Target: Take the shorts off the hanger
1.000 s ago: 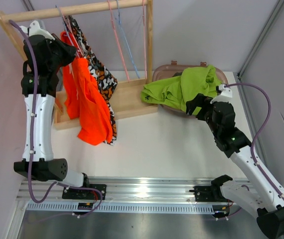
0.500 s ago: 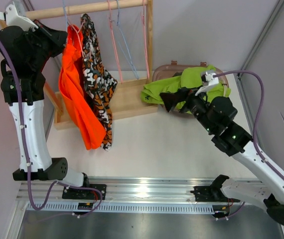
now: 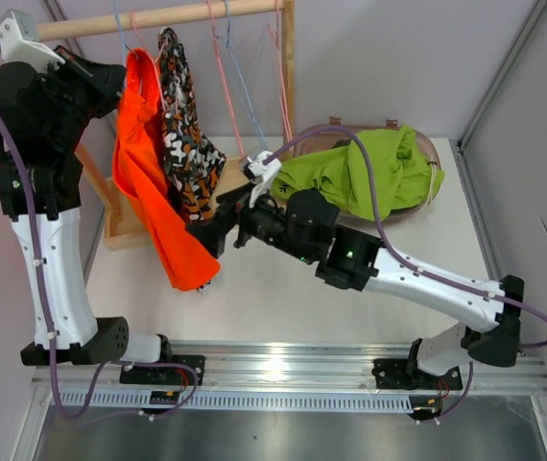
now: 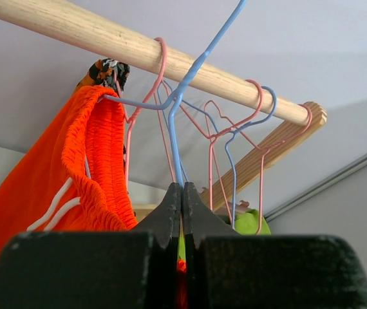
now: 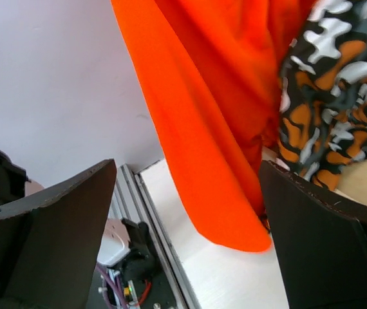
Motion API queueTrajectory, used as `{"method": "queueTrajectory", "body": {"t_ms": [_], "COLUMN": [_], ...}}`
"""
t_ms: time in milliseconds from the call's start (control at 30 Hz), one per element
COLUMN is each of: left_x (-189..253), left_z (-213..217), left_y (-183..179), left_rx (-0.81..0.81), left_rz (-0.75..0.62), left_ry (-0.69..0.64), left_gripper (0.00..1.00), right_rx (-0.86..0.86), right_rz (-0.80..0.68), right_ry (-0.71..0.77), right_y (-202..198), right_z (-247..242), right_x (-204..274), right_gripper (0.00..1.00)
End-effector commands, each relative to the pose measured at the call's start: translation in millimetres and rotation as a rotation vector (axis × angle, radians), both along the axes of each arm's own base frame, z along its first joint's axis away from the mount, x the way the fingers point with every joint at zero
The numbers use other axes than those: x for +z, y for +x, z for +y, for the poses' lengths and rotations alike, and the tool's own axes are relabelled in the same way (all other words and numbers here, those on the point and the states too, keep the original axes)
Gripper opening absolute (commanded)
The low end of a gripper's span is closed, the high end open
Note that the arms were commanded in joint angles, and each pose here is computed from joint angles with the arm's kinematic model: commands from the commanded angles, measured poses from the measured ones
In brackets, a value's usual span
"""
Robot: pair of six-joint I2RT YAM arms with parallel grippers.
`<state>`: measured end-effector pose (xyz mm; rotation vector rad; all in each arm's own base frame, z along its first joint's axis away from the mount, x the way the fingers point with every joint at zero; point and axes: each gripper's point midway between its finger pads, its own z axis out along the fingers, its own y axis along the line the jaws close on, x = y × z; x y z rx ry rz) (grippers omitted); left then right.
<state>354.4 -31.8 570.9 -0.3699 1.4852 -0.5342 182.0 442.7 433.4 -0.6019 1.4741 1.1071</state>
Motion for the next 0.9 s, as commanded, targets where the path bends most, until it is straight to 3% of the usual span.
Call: {"method": "queueTrajectory", "body": {"t_ms": [0,367,567,633,667,700,867], "left_x": [56.9,48.3,45.6,46.3,46.3,45.2,41.3], "left_z": [5.9,7.0,7.6,10.0,10.6,13.3,13.4], "left_y": [-38.4,-56.3,-65.3,-67.4,-67.6,-69.4,-71.5], "left_rx": [0.03,0.031,0.019,0.021,0.022,0.031,0.013], "left_rz": [-0.215,-0.227,-0.234,-0.242,-0.247,-0.249,-0.255], "left_ry": [-0.033,-0.037,-0.054,-0.065,-0.069,-0.075,-0.112], "left_gripper": [0.0,0.0,0.0,0.0,0.0,0.0,0.0], "right_rx": [0.053,0.089,0.094,0.103,0.11,0.113,0.12], "right_rz": [-0.062,-0.148,-0.118,-0.109,-0.106,-0.102,-0.085], "right_ry": [0.111,0.143,0.146,0.128,0.123,0.115,0.092], "right_y": [-15.7,-25.6,-20.8,-21.7,-24.1,-26.6,-35.7], "right_z": [16.7,79.8,108.4,117.7,120.4,123.1,127.7], "right_x": [46.3,88.2,73.1,60.8,58.0,53.9,38.5], "right_gripper": [0.99,0.99,0.99,0.92,0.72,0.63,0.33]}}
